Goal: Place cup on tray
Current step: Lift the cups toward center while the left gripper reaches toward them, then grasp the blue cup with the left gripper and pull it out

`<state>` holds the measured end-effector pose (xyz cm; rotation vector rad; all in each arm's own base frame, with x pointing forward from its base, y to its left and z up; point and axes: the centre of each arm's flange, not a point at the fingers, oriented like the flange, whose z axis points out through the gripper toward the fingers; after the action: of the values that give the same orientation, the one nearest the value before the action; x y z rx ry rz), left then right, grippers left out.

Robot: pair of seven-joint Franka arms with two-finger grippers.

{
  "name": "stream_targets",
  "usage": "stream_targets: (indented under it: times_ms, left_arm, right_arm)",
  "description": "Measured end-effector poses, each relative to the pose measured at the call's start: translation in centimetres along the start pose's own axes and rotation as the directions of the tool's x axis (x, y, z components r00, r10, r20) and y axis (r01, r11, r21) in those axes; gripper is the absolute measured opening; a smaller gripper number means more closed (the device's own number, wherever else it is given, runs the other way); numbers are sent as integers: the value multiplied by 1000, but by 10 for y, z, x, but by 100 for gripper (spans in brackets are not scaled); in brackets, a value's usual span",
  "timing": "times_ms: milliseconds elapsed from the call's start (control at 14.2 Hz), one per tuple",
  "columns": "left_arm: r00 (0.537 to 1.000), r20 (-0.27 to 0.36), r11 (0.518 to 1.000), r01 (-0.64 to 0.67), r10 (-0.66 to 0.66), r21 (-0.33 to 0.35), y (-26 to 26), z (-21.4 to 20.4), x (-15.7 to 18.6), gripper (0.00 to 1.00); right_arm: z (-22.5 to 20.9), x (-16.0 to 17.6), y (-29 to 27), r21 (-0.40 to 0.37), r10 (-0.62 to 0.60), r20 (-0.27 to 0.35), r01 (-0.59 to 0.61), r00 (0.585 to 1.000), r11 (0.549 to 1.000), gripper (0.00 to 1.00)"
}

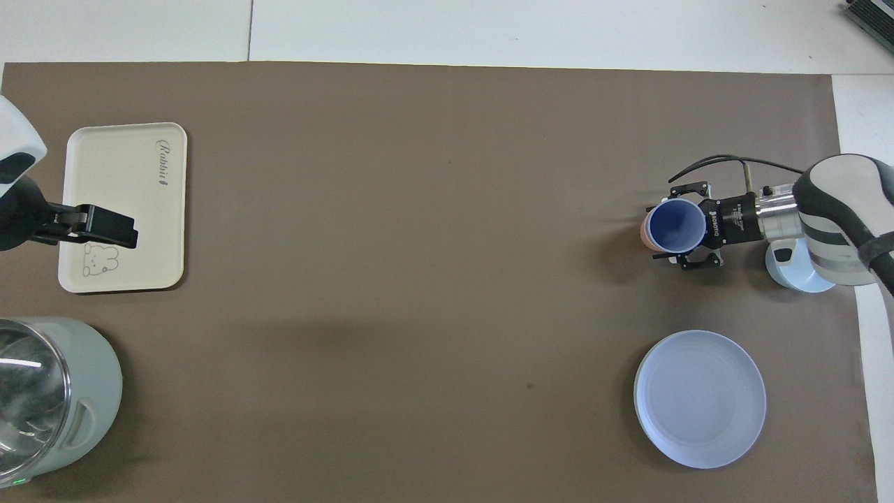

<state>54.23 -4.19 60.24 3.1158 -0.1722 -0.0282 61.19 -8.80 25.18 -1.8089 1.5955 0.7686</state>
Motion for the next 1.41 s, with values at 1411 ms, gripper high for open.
stream_targets:
  times_ms: [1411]
  left_arm:
    - [817, -84, 732, 460, -571, -504, 270, 55, -43, 89]
  right_arm:
    - [105, -302, -30, 9, 71, -103, -70, 992, 997, 75]
